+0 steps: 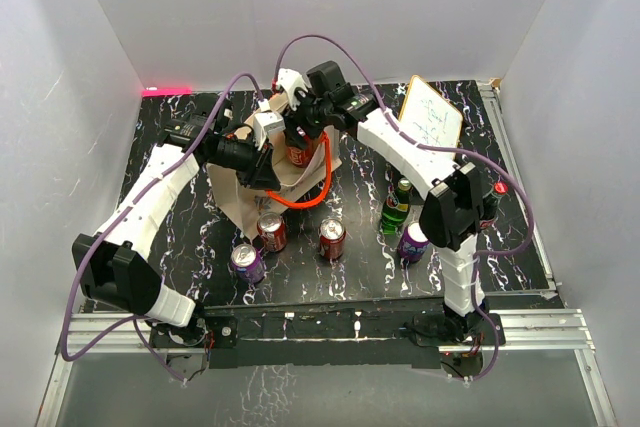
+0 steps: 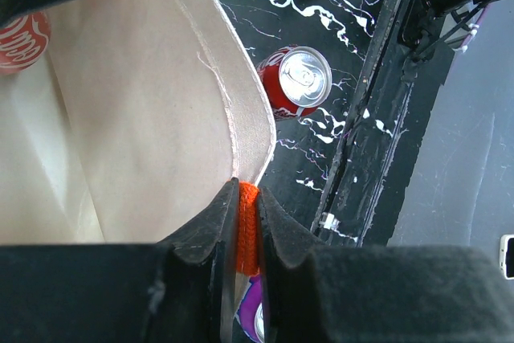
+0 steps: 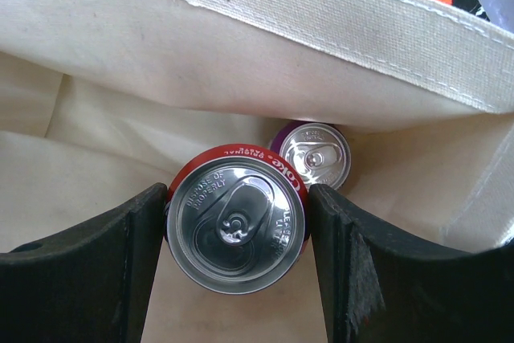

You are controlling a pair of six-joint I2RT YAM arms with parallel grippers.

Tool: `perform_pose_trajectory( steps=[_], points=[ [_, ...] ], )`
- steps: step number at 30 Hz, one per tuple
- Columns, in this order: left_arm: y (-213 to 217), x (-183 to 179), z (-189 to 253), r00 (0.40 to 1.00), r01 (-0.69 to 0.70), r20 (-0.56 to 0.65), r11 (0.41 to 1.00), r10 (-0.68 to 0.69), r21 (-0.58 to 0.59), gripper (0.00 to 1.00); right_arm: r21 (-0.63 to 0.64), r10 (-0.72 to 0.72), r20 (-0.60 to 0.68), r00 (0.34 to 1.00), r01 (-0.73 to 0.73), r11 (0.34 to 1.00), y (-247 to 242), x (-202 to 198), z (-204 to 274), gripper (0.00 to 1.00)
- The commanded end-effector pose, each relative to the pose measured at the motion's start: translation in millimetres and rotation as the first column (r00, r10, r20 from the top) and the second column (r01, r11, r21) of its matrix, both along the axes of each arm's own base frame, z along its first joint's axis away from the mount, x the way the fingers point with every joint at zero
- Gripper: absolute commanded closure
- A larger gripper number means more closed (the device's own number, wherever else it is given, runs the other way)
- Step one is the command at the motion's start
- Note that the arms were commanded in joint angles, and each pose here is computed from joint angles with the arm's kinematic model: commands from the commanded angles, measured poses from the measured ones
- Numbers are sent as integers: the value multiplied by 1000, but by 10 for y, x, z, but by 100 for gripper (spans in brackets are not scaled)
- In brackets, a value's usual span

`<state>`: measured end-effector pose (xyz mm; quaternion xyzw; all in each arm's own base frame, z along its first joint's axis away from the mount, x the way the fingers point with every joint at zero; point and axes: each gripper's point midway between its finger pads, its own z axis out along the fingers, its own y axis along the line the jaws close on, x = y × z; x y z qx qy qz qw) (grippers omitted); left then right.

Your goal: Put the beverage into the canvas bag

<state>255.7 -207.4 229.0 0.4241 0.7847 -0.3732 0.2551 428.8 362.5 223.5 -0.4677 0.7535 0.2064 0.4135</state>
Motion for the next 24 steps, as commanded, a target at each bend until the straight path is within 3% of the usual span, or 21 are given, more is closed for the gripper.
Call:
perform_pose_trajectory(
  steps=[1,24],
  points=[
    [18,-112,-36,999,9,-37,1000,-9,-1,100,94,27,177,984,-44,995,176,141,601,92],
    [84,-69,7,1000,-4,-24,999,3,-32,100,-57,111,129,985,-105,993,47,230,88,92]
  ],
)
